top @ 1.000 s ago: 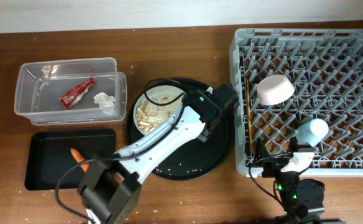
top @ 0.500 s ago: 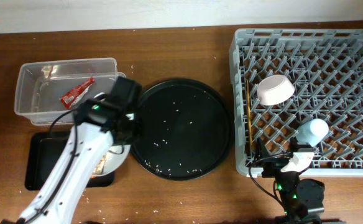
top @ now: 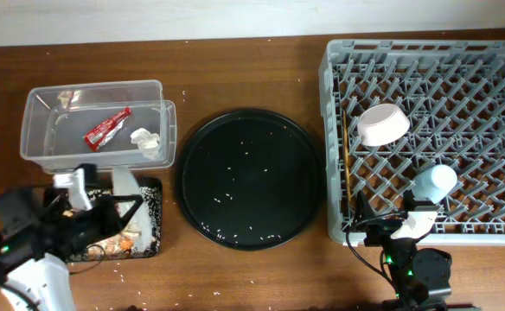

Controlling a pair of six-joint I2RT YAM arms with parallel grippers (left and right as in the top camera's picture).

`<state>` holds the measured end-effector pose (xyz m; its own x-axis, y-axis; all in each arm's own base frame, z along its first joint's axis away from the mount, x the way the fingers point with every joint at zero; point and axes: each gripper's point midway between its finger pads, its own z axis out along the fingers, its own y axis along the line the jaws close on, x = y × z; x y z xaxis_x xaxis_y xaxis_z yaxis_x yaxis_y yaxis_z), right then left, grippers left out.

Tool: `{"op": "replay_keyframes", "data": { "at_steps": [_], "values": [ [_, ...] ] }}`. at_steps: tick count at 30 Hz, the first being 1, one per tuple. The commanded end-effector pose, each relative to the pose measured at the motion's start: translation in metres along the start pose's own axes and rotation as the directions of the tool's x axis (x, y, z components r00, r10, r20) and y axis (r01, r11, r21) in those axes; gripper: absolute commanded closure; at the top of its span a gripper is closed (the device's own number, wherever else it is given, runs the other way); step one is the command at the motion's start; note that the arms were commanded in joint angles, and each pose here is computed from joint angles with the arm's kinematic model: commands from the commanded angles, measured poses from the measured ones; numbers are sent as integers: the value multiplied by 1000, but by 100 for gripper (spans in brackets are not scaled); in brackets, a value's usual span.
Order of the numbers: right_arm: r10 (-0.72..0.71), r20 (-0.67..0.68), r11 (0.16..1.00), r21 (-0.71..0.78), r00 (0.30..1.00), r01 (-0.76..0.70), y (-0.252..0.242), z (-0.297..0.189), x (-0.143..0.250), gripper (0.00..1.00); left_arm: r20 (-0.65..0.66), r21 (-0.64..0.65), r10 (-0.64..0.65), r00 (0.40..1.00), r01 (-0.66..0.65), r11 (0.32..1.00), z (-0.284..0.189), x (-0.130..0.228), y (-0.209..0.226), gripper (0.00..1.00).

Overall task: Sort waste into correct bins and load items into the dishwasher rack
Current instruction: 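Tip the plate over the black tray to dump the food scraps, then carry the plate to the rack and stand it upright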

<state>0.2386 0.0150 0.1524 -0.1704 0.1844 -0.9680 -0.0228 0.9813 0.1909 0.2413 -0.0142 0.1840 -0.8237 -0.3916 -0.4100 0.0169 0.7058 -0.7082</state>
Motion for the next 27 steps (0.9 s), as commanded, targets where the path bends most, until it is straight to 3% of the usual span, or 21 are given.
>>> {"op": "replay_keyframes", "data": {
  "at_steps": [1, 4, 6, 10, 12, 15, 16, 17, 18, 21, 24, 25, 27],
  "values": [
    [-3, 0, 1000, 5, 1000, 3, -1, 0, 2, 2, 169, 184, 47, 984, -78, 980, -25, -21, -19, 100],
    [-3, 0, 1000, 5, 1000, 3, -1, 0, 2, 2, 207, 304, 46, 977, -109, 946, -31, -26, -41, 100],
    [-3, 0, 1000, 5, 1000, 3, -1, 0, 2, 1, 280, 436, 148, 948, -263, 861, -38, -34, -73, 100],
    [-4, 0, 1000, 5, 1000, 4, -1, 0, 2, 2, 218, 453, 144, 965, -231, 861, -27, -36, -81, 100],
    [-3, 0, 1000, 5, 1000, 3, -1, 0, 2, 2, 166, 458, 217, 962, -270, 847, -7, -38, -99, 100],
    [-4, 0, 1000, 5, 1000, 4, -1, 0, 2, 2, 140, 369, 433, 891, -452, 812, 67, -26, -160, 100],
    [-4, 0, 1000, 5, 1000, 4, -1, 0, 2, 2, 170, 386, 461, 871, -489, 782, 78, -25, -181, 100],
    [-3, 0, 1000, 5, 1000, 3, -1, 0, 2, 2, 246, 493, 496, 833, -548, 676, 92, -23, -231, 100],
    [-4, 0, 1000, 5, 1000, 4, -1, 0, 2, 2, 287, 554, 483, 827, -555, 621, 101, -26, -259, 100],
    [-4, 0, 1000, 5, 1000, 4, -1, 0, 2, 2, 342, 717, 404, 848, -513, 471, 155, -41, -327, 100],
    [-4, 0, 1000, 5, 1000, 4, -1, 0, 2, 2, 311, 811, 407, 859, -463, 358, 207, -15, -378, 100],
    [-3, 0, 1000, 5, 1000, 3, -1, 0, 2, 2, 302, 818, 411, 860, -455, 351, 217, -9, -384, 100],
    [-4, 0, 1000, 5, 1000, 4, -1, 0, 2, 2, 235, 794, 384, 893, -404, 453, 245, -7, -371, 100]
  ]
}}
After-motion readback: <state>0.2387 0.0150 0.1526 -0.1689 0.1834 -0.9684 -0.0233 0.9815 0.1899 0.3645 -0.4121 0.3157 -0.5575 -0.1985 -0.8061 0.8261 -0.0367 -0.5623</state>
